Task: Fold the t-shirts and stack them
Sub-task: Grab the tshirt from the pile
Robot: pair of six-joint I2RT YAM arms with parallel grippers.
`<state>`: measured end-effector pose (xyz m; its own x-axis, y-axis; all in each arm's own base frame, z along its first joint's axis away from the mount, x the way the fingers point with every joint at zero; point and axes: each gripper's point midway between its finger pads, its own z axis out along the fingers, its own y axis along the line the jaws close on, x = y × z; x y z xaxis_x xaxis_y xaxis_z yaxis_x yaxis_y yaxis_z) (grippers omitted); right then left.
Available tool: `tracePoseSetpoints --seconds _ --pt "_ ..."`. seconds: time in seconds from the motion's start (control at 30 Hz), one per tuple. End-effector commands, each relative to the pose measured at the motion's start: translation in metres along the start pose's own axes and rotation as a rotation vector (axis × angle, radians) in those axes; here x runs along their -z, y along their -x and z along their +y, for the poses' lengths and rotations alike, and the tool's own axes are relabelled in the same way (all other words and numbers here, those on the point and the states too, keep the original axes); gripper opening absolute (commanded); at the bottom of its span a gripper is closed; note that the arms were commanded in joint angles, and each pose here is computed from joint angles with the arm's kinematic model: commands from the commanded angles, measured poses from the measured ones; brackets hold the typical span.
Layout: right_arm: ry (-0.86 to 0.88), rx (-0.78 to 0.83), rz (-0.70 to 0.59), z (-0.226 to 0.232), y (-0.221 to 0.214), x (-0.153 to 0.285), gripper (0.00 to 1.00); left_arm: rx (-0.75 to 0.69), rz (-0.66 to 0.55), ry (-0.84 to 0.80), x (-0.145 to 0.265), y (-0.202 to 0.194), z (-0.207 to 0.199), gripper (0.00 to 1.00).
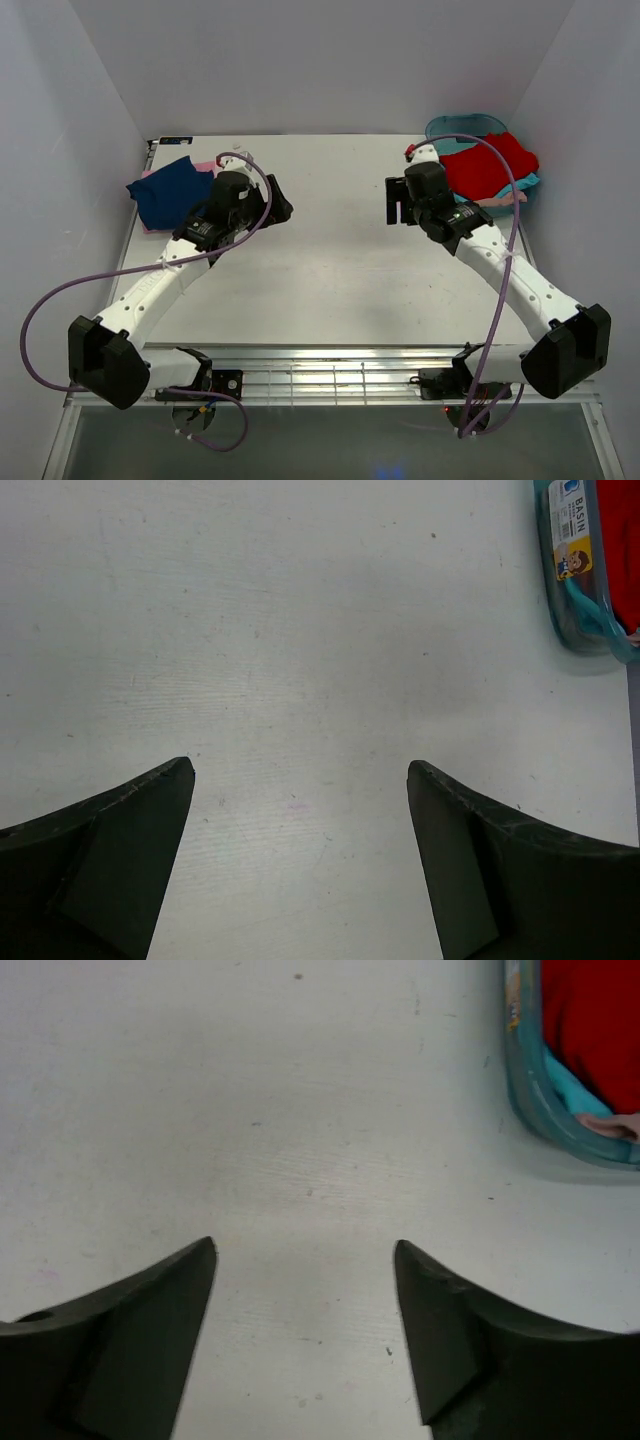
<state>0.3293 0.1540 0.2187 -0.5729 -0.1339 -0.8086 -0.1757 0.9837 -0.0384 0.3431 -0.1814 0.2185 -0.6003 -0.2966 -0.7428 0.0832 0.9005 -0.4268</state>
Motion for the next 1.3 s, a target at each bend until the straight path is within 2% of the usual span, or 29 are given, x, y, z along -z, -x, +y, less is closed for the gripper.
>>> tracePoseSetpoints --seconds 0.0,0.07,0.13,0.17,0.2,0.23,0.27,0.3,0.53,0.7,0.87,0.9,1.13,1.2,1.27 --pt "-0.145 -0.038 -0.088 -0.051 0.037 -0.013 0.86 0.016 -0.009 0.009 0.009 0.003 0.001 0.98" --pt "-0.187 0.011 -0.081 -0.068 0.04 -0.03 0.88 0.038 0.015 -0.002 0.008 -0.004 0.0 0.98" --pt "-0.226 -0.033 -0.103 -0.1 0.048 -0.057 0.82 0.053 0.042 -0.006 0.005 -0.015 0.002 0.98" --pt "-0.19 -0.059 -0.115 -0.105 0.059 -0.066 0.81 0.059 0.047 -0.008 0.005 -0.017 0.002 0.98" --pt "-0.236 -0.109 -0.108 -0.135 0.064 -0.074 0.78 0.062 0.054 -0.008 0.005 -0.02 0.003 0.98" --pt "-0.25 -0.124 -0.062 -0.145 0.056 -0.098 0.77 0.063 0.069 -0.005 0.005 -0.027 0.006 0.98" --pt "-0.254 -0.131 -0.091 -0.153 0.075 -0.104 0.77 0.068 0.066 -0.011 0.009 -0.027 0.006 0.98" --pt "-0.26 -0.134 -0.04 -0.165 0.064 -0.128 0.77 0.069 0.064 -0.011 0.011 -0.029 0.007 0.98" --pt "-0.351 -0.121 -0.003 -0.208 0.076 -0.188 0.76 0.07 0.07 0.002 0.023 -0.044 0.019 0.98" --pt "-0.34 -0.132 0.073 -0.223 0.061 -0.232 0.78 0.069 0.082 0.034 0.028 -0.056 0.031 0.98" --pt "-0.361 -0.133 0.076 -0.232 0.06 -0.25 0.78 0.067 0.073 0.052 0.034 -0.058 0.037 0.98" --pt "-0.381 -0.155 0.093 -0.25 0.051 -0.251 0.78 0.064 0.076 0.065 0.034 -0.061 0.041 0.98" --pt "-0.365 -0.186 0.155 -0.256 0.022 -0.255 0.77 0.061 0.096 0.105 0.033 -0.072 0.052 0.98" --pt "-0.363 -0.186 0.19 -0.253 0.006 -0.256 0.72 0.059 0.107 0.107 0.031 -0.074 0.052 0.98" --pt "-0.344 -0.188 0.216 -0.249 -0.006 -0.259 0.63 0.057 0.112 0.108 0.029 -0.073 0.052 0.98"
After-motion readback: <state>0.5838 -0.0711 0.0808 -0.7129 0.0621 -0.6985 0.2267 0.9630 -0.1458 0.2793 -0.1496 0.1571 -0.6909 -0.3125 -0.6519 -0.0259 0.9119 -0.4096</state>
